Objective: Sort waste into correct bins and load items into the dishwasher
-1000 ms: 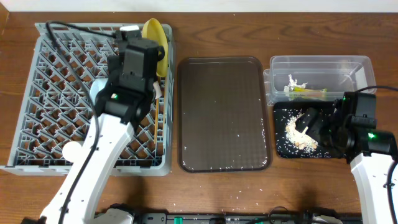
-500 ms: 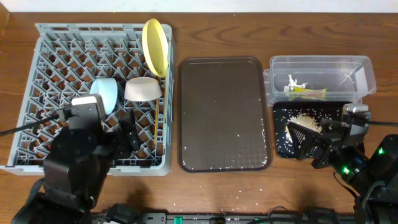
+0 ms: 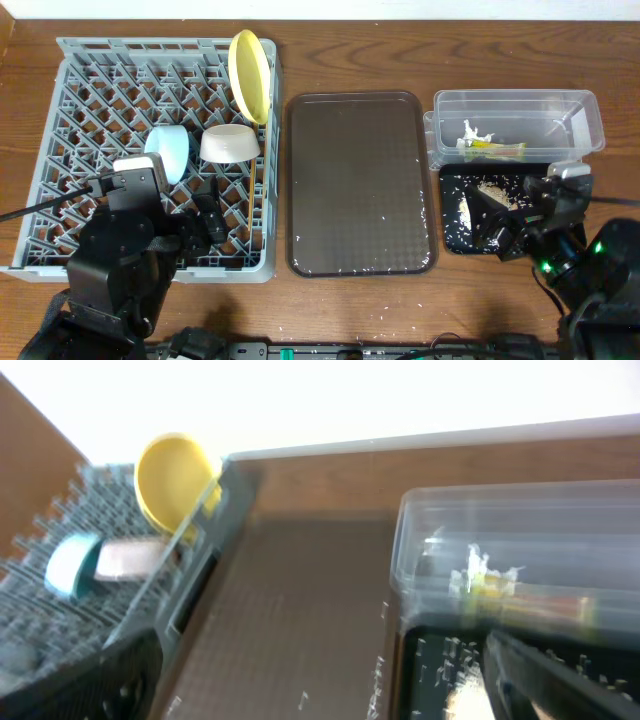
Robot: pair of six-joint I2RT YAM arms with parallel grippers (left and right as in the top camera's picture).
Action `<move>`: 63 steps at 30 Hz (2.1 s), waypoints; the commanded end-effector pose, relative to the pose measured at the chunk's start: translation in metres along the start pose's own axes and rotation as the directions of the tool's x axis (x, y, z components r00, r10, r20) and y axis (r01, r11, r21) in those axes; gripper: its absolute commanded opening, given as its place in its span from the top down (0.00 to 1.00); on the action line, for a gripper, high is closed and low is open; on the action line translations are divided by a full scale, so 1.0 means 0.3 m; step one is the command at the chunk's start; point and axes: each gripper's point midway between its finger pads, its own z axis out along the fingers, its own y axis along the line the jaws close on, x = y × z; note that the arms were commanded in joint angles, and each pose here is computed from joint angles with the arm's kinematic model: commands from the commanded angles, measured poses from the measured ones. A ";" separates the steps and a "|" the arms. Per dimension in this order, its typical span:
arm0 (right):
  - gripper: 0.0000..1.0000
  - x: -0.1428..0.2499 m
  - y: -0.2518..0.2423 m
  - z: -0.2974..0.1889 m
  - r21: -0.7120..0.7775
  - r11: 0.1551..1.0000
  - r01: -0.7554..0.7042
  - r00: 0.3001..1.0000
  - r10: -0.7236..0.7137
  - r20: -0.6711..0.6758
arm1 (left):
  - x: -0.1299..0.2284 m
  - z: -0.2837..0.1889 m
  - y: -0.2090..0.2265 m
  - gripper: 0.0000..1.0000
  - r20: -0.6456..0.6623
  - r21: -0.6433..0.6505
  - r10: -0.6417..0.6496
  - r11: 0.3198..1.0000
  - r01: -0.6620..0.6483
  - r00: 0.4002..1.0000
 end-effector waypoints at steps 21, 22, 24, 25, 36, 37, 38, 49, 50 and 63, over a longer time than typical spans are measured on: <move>0.01 0.385 -0.149 0.145 0.041 0.983 0.181 0.938 -0.185 0.292 | -0.003 -0.002 -0.002 0.06 0.001 0.003 -0.003 1.000 0.003 1.000; 0.01 0.383 -0.148 0.144 0.040 0.983 0.181 0.938 -0.185 0.292 | -0.004 -0.003 -0.002 0.06 0.001 0.003 -0.003 1.000 0.003 1.000; 0.01 0.385 -0.149 0.145 0.041 0.983 0.181 0.939 -0.185 0.291 | -0.004 -0.003 -0.002 0.06 0.002 0.003 -0.003 1.000 0.003 1.000; 0.01 0.385 -0.149 0.145 0.041 0.983 0.180 0.939 -0.184 0.290 | -0.004 -0.003 -0.002 0.06 0.001 0.003 -0.003 1.000 0.003 1.000; 0.01 0.385 -0.149 0.145 0.041 0.983 0.180 0.939 -0.184 0.290 | -0.003 -0.002 -0.002 0.05 0.001 0.003 -0.003 1.000 0.003 1.000; 0.01 0.385 -0.149 0.145 0.041 0.983 0.180 0.939 -0.184 0.290 | -0.003 -0.002 -0.002 0.05 0.001 0.003 -0.003 1.000 0.003 1.000; 0.01 0.385 -0.149 0.145 0.041 0.983 0.180 0.939 -0.184 0.290 | -0.004 -0.003 -0.001 0.05 0.002 0.003 -0.003 1.000 0.003 1.000; 0.01 0.385 -0.149 0.145 0.041 0.983 0.180 0.939 -0.184 0.290 | 0.030 0.108 0.109 0.05 0.134 -0.070 -0.095 0.992 0.105 0.986; 0.01 0.385 -0.149 0.145 0.041 0.983 0.180 0.939 -0.184 0.290 | 0.026 0.129 0.100 0.05 0.185 -0.036 -0.068 0.996 0.076 0.980; 0.01 0.385 -0.149 0.145 0.041 0.983 0.180 0.939 -0.184 0.290 | 0.283 0.230 0.132 0.05 0.493 0.063 -0.010 0.998 -0.025 0.870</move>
